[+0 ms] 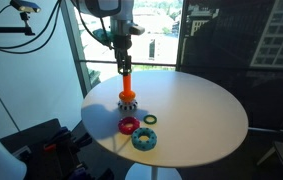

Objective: Put the yellow ring through the pole

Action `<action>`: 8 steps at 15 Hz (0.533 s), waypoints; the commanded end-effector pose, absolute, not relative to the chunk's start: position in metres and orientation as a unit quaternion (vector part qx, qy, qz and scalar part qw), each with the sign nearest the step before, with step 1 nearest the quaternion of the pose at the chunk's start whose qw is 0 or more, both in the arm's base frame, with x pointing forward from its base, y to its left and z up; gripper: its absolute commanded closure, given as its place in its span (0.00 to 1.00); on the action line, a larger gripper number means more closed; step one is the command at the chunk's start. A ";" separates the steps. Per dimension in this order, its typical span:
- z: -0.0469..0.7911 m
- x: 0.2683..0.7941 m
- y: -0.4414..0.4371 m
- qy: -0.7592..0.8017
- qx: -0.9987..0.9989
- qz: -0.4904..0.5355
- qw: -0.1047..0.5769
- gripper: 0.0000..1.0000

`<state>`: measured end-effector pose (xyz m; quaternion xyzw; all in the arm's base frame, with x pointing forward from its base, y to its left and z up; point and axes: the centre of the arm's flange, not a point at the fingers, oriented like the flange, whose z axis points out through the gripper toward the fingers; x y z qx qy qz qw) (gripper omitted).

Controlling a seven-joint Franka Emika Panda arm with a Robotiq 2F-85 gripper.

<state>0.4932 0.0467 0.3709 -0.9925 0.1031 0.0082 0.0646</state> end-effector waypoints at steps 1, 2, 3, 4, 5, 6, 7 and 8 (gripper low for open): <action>0.371 0.503 0.051 0.096 -0.993 0.016 0.062 0.52; 0.370 0.503 0.051 0.096 -0.993 0.017 0.061 0.52; 0.368 0.504 0.052 0.096 -0.993 0.016 0.059 0.52; 0.368 0.504 0.052 0.096 -0.994 0.016 0.059 0.52; 0.367 0.505 0.052 0.097 -0.994 0.013 0.057 0.52; 0.367 0.506 0.052 0.096 -0.994 0.012 0.057 0.52; 0.367 0.507 0.053 0.096 -0.994 0.010 0.057 0.52; 0.366 0.509 0.053 0.096 -0.994 0.008 0.057 0.52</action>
